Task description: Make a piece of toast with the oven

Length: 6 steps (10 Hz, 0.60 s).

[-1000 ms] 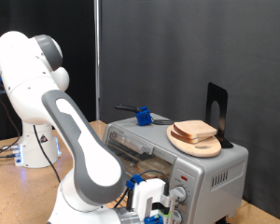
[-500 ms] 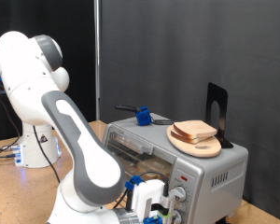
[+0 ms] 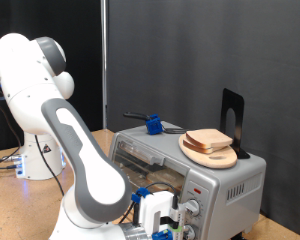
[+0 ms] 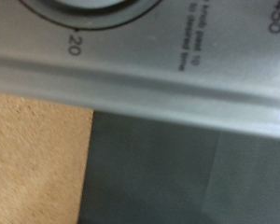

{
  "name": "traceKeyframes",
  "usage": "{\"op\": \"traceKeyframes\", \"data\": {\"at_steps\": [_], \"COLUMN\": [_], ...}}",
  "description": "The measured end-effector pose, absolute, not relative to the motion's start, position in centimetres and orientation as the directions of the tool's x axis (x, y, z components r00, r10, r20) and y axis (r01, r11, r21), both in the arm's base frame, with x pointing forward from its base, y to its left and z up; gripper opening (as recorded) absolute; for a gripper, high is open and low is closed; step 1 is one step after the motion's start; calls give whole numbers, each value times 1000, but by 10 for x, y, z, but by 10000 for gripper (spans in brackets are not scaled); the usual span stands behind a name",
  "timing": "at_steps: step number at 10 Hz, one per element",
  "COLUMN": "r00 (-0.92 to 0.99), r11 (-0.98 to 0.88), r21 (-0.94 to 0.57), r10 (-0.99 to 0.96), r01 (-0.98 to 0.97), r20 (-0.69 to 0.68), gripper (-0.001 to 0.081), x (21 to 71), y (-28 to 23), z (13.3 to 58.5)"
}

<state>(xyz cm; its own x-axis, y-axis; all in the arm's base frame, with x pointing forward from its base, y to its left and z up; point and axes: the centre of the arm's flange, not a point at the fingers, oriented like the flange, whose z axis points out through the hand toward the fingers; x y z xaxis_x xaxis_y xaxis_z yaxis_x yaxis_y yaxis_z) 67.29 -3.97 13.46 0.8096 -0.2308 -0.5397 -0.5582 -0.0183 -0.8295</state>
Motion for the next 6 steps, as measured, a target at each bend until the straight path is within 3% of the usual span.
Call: {"op": "traceKeyframes", "data": {"at_steps": [6], "r00": [925], "r11": [42], "r21": [-947], "r10": [-204], "r01": [-317], "r20": [-319], "gripper": [94], "x": [668], "y": [-40], "z": [123]}}
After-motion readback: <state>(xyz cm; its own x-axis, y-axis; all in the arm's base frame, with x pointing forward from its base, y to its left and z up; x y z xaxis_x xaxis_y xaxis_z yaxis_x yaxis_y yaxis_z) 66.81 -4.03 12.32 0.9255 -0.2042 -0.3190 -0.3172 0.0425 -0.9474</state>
